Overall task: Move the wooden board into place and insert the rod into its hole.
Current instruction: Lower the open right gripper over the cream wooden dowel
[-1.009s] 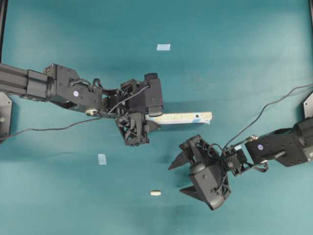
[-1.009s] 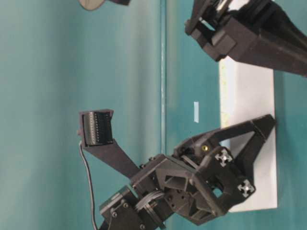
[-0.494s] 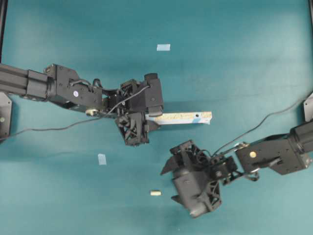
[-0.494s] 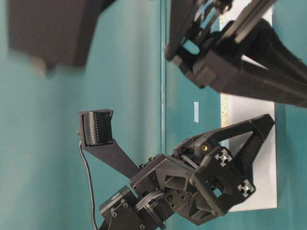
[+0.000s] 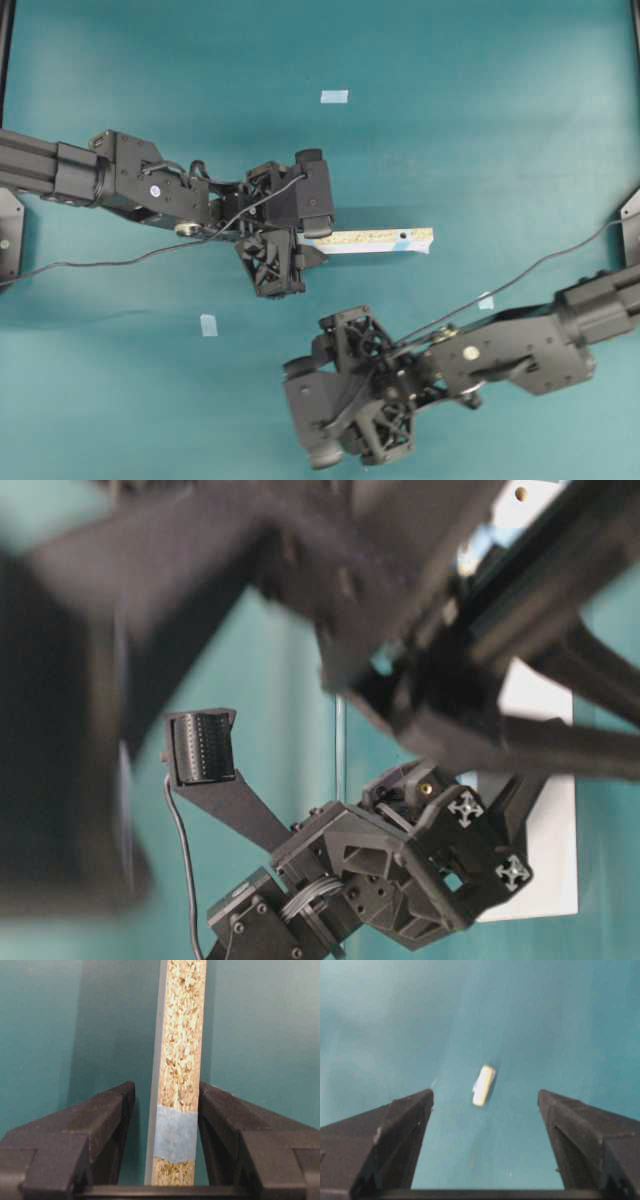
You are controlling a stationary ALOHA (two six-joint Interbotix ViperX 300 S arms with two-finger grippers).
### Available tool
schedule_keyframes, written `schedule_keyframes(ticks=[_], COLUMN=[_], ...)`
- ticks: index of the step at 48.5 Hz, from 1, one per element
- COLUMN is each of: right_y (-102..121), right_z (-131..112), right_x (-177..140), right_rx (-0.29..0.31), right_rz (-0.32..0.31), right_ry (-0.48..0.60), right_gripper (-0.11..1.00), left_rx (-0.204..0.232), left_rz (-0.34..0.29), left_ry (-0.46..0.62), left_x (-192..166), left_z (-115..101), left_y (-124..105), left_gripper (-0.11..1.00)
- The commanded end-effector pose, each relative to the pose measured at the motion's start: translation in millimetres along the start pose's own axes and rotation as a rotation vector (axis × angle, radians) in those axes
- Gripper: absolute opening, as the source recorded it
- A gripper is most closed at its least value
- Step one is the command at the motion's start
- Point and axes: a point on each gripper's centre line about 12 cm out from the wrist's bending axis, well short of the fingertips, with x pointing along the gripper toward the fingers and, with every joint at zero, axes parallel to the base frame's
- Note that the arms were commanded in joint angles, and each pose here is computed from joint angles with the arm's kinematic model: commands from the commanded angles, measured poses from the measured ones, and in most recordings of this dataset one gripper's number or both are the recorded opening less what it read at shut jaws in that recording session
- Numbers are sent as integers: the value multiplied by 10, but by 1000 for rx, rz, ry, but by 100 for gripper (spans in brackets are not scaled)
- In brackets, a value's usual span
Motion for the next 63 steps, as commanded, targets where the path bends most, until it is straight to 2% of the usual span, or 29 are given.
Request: schedule_keyframes(ticks=[1,15,27,43,54,63], right_y=[50,32,14,-6,-17,-17], right_z=[201,352,318,287,266,257], right_x=[-54,118,222,290,322,352], right_rx=[13,91,161,173,176,178], right_rz=[-5,-43,-62,-68,-71,-70], right_ry=[-10,57,109,122,127,126], right_gripper=[90,82,82,80,57,57], left_rx=[-3,4,5,5,5,6], left_rz=[-10,-16,-18,-17,-17,-18], left_ry=[-54,-57,-55,-49,-47,-46], left_x=[-101,-106,-106,-86,-86,-81], left_z=[169,170,166,144,138,132], left_y=[-41,-80,-93,-90,-89,-95], left_gripper=[48,48,48,48,48,48])
